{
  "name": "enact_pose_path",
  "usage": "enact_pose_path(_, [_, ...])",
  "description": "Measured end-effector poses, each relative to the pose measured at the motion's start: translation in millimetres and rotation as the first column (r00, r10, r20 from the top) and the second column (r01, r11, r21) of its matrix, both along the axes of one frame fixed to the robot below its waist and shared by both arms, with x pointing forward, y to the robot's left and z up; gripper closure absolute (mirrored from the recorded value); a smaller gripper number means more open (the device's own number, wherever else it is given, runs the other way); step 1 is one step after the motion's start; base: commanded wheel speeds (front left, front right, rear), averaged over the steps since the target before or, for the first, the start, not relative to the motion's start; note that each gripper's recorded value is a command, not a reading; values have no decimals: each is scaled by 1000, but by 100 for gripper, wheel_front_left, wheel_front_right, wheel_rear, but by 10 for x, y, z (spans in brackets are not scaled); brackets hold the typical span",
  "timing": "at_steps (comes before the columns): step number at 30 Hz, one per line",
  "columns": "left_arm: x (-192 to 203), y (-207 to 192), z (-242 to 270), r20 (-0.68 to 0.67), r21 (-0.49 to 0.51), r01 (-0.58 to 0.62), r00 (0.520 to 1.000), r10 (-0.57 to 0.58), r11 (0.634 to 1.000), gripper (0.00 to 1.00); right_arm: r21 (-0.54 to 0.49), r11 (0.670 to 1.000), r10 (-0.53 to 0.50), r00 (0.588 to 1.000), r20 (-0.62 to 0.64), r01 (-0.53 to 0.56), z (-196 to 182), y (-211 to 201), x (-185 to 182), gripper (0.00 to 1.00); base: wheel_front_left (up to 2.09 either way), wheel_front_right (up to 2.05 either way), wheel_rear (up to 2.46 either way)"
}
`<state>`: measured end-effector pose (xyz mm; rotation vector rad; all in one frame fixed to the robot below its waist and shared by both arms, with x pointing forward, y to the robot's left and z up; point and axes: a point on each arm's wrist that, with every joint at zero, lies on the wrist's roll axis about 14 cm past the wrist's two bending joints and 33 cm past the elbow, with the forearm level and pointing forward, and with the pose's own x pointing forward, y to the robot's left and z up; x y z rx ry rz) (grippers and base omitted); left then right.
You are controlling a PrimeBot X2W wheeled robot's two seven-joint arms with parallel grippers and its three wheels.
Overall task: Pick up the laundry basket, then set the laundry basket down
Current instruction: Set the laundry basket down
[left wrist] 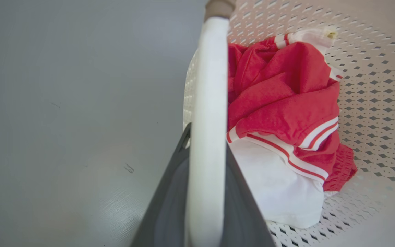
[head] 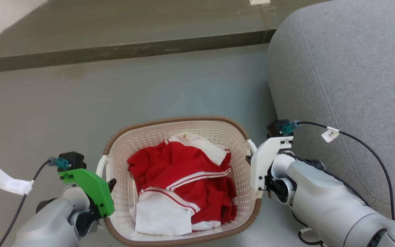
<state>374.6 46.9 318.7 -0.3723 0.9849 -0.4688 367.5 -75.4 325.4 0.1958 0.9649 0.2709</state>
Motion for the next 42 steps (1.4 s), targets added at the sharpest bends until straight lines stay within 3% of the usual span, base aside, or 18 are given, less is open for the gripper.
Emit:
enact_pose_path(20, [425, 135, -364, 19, -23, -49, 999, 50, 999, 100, 27, 999, -26, 999, 30, 25, -352, 136, 396, 100, 0, 0, 0])
enact_pose_path(42, [643, 271, -1107, -14, -41, -96, 995, 96, 995, 100, 53, 997, -58, 998, -22, 59, -1161, 253, 531, 100, 0, 0, 0])
